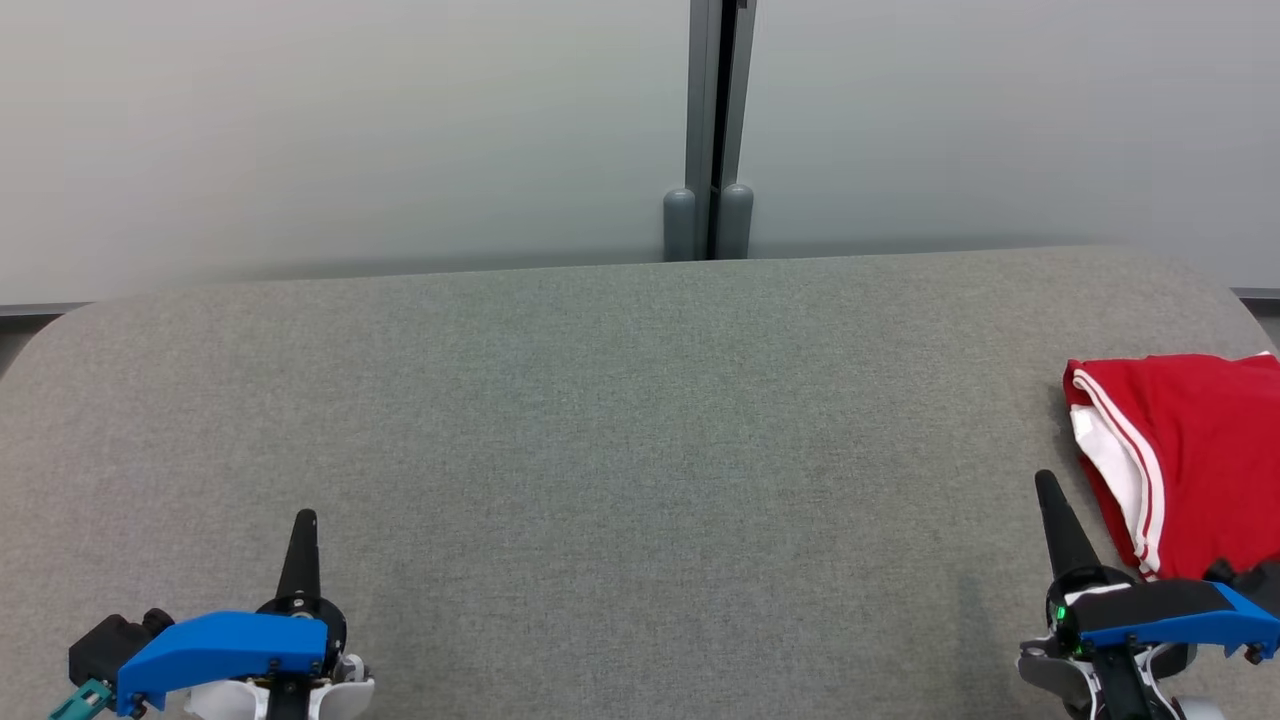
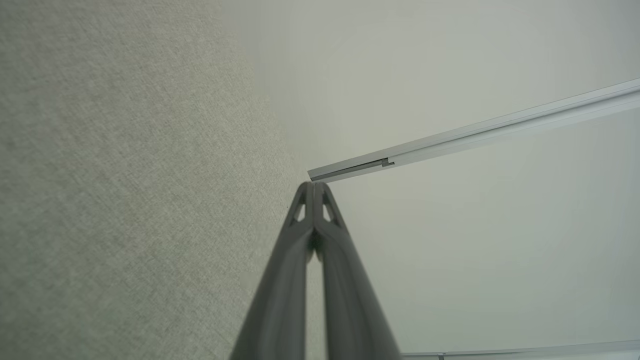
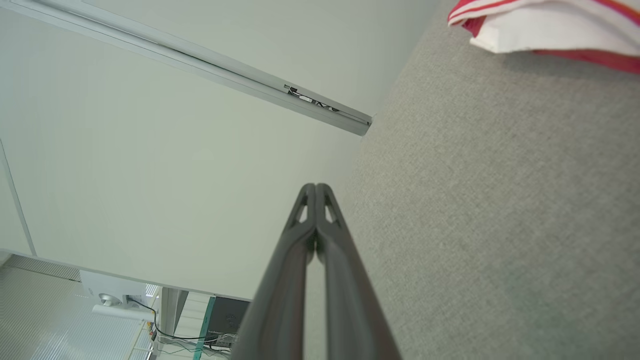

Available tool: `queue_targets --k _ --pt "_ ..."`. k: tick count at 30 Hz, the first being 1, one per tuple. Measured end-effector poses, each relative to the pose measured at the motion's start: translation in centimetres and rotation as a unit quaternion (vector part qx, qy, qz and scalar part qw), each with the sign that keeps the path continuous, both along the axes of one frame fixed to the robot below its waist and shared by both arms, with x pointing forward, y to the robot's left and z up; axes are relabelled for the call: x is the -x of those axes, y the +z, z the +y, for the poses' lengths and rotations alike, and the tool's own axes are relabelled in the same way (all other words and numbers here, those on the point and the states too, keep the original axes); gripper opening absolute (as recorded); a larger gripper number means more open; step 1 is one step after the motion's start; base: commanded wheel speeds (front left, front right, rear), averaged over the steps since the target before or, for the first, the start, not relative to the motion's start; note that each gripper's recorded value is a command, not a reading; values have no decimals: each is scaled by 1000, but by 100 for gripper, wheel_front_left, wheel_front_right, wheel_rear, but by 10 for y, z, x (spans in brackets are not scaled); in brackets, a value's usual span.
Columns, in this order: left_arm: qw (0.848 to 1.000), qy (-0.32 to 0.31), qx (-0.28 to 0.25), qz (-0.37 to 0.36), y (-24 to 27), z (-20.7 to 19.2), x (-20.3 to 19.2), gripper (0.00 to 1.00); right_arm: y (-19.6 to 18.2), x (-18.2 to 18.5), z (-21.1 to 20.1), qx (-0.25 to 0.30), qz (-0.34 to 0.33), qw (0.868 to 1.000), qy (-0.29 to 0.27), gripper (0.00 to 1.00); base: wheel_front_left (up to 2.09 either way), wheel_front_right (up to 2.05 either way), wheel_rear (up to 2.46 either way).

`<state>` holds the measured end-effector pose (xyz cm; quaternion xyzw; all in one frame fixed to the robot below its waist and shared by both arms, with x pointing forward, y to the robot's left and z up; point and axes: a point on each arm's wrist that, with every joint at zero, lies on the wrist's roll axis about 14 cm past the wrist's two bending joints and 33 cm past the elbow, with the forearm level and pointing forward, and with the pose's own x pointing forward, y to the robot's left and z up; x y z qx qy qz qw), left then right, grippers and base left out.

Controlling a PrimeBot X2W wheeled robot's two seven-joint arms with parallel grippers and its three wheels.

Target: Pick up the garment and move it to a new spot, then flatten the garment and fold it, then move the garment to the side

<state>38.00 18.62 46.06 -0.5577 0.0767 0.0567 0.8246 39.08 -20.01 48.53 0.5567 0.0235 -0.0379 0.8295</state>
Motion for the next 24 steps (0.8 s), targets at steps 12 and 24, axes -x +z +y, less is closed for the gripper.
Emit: queue_targets --k 12,24 --pt "998 3 53 -21 10 1 -2 0 6 0 1 -53 -10 999 2 0 0 0 0" --pt "994 10 100 -40 19 6 -4 0 12 -1 1 -102 -22 995 4 0 0 0 0"
